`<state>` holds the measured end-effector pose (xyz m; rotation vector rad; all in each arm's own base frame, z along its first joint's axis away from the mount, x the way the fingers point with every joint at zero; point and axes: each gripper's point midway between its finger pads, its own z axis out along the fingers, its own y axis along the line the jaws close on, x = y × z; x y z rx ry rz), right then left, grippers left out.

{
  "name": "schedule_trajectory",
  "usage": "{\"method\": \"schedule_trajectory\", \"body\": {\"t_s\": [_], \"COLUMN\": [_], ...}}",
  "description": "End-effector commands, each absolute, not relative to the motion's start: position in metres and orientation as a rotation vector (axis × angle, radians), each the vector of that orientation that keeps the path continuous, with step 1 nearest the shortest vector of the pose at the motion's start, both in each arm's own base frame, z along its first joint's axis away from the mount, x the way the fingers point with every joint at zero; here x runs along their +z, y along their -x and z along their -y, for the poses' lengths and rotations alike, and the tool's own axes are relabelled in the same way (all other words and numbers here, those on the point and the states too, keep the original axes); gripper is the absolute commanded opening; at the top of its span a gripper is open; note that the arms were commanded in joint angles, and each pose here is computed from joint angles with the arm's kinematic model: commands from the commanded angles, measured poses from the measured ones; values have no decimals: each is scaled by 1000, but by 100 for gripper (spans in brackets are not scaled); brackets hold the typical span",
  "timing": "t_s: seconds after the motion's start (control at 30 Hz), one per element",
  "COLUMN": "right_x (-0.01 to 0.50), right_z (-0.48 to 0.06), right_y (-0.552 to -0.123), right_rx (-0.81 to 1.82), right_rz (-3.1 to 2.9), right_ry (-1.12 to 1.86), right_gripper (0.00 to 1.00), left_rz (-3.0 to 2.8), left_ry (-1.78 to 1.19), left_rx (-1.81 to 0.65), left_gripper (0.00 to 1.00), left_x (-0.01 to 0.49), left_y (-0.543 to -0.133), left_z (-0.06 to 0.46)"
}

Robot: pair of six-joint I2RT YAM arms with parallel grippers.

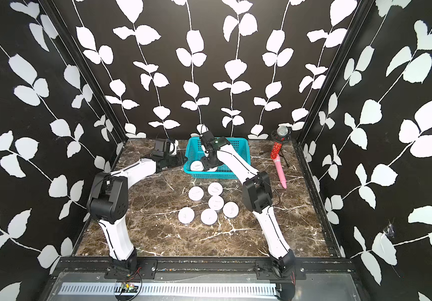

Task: Put the yogurt in the basket
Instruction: Place the yogurt in the basket.

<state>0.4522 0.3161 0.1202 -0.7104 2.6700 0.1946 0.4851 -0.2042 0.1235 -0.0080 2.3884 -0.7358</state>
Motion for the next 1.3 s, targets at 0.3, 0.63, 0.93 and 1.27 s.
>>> {"method": "schedule_trajectory", "body": {"t_s": [0.3, 0.63, 0.93, 1.27], "right_x": [107, 106, 124, 171], "right_z": [-322, -323, -316, -308], "right_y": [-456, -456, -458, -455], "right_rx": [201, 208, 174, 187], "right_rz": [-2694, -2700, -2666, -2565], "right_ry": [695, 689, 677, 643], "right_gripper": [62, 72, 79, 82], "left_rz": [-2528, -2532, -2529, -2501], "left_ry": [-28, -25, -24, -37], "left_rx": [-737, -738, -720, -654], "left_gripper": [17, 19, 23, 38], "left_x": [99, 98, 101, 119], "left_y": [-456, -456, -455, -454], "left_z": [210, 209, 207, 198]}}
